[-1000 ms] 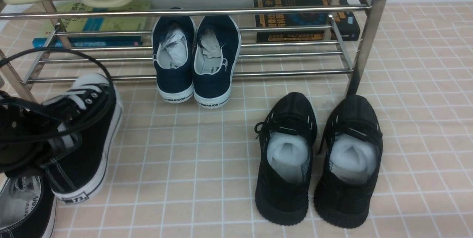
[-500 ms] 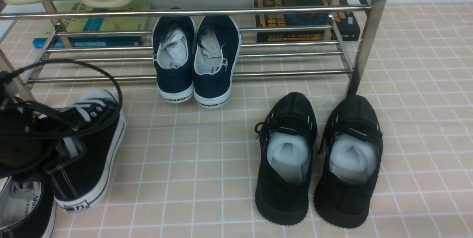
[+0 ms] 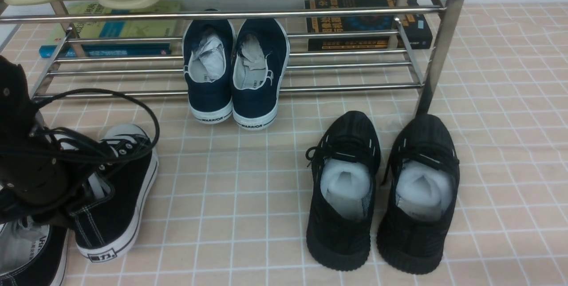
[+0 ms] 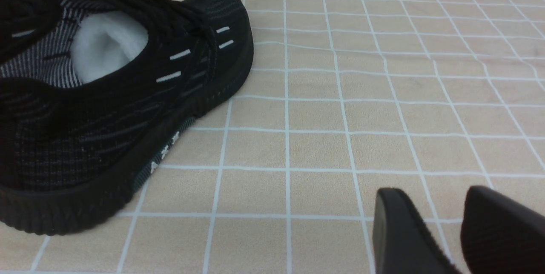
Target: Take the shoes off the shelf from the light coffee tablecloth by hand.
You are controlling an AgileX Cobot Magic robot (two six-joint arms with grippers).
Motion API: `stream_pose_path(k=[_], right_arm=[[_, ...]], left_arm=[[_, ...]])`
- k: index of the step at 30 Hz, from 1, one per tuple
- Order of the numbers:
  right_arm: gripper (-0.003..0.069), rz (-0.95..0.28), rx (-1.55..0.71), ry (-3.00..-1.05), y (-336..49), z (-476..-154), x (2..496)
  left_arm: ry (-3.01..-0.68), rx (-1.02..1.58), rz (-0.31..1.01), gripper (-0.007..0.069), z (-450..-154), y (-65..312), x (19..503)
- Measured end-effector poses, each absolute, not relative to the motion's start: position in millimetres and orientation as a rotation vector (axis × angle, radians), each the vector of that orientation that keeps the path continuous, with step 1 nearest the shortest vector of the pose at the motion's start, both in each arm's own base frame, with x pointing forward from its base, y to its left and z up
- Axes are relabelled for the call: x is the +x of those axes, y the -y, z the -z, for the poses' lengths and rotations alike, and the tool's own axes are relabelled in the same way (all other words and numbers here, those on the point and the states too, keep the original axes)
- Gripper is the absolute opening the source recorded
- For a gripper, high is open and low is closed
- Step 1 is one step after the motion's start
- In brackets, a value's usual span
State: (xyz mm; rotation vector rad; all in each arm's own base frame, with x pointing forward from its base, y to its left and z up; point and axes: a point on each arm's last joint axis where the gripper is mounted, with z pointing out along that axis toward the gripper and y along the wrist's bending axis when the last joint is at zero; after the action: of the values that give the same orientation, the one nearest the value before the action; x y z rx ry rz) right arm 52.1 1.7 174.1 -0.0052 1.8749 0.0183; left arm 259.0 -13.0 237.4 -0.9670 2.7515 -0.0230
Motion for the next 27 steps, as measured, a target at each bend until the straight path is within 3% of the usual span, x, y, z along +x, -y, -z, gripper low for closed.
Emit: stream_pose_path(k=[9, 16, 21, 27], right_arm=[[0.0240, -0.018, -0.005, -1.875, -1.7, -174.1, 52.1], [0.0240, -0.018, -0.005, -1.875, -1.7, -174.1, 52.1], [0.0240, -0.018, -0.005, -1.875, -1.7, -174.1, 52.1], [0.0240, -0.018, -0.005, -1.875, -1.7, -174.1, 52.1]], left_arm=[[-2.755, -0.936, -0.004, 0.0072, -237.2, 11.5, 259.3], [-2.747, -0.875, -0.024, 0.0209, -240.8, 9.8, 258.7], [-2.724, -0.792, 0.002, 0.0292, -256.0, 9.7, 250.8], [-2.681, -0.611, 0.077, 0.0283, -289.6, 11.7, 225.5]])
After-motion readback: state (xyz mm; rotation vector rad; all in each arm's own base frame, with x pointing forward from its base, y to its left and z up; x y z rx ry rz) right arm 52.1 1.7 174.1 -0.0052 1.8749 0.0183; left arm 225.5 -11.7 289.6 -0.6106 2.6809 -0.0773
